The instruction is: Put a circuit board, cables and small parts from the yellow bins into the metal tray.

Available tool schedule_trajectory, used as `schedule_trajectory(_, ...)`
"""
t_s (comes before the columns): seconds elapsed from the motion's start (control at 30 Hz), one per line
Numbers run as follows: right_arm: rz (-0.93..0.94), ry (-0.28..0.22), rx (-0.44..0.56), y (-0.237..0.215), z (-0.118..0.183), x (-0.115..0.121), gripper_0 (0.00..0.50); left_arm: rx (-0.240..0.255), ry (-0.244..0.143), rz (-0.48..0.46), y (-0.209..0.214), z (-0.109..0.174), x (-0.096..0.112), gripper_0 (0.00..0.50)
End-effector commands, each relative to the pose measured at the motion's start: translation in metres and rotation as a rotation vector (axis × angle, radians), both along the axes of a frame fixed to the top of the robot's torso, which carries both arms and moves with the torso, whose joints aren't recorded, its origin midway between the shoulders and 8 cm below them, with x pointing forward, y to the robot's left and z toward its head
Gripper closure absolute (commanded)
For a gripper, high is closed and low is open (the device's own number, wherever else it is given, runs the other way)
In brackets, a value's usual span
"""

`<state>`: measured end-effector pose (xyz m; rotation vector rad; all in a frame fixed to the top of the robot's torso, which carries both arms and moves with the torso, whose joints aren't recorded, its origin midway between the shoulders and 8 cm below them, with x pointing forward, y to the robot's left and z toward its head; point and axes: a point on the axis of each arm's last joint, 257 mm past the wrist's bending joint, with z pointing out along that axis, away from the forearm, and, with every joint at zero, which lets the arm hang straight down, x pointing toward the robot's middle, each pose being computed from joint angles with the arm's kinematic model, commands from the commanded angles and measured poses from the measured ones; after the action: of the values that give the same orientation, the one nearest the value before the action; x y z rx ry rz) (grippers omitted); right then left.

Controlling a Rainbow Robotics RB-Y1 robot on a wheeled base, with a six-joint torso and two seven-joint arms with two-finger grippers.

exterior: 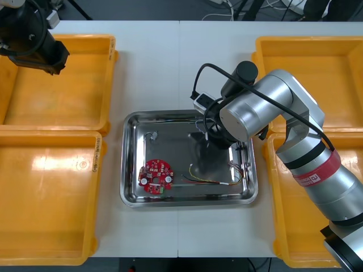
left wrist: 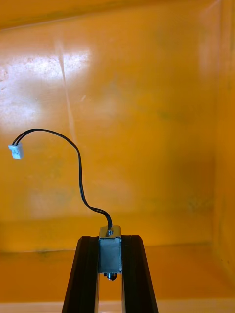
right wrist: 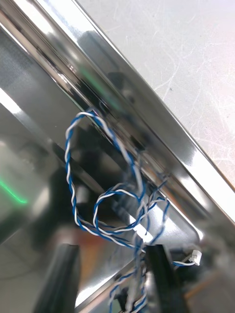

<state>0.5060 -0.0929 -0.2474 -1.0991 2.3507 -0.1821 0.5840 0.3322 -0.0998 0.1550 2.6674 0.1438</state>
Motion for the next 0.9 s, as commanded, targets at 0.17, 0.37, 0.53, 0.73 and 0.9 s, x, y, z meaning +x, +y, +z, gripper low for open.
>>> schedule_trajectory(0.17, 0.033, -0.014, -0.012, 0.015, 0.036, -0.005, 0.000, -0.049, -0.057, 0.106, -0.011, 0.045, -0.019, 0.500)
schedule_trajectory(0.37, 0.008, 0.048, -0.032, 0.005, 0.056, -0.023, 0.000, -0.066, -0.077, 0.099, -0.043, 0.046, -0.029, 0.500)
schedule_trajectory(0.53, -0.020, 0.080, 0.013, -0.002, 0.088, -0.030, 0.000, -0.098, -0.103, 0.089, -0.073, 0.043, -0.037, 0.500)
schedule_trajectory(0.73, -0.024, 0.037, 0.108, -0.004, 0.129, -0.020, 0.000, -0.132, -0.109, 0.075, -0.112, 0.039, -0.049, 0.500)
schedule_trajectory(0.9, -0.042, 0.006, 0.152, -0.024, 0.152, -0.018, 0.000, -0.152, -0.102, 0.070, -0.142, 0.032, -0.062, 0.500)
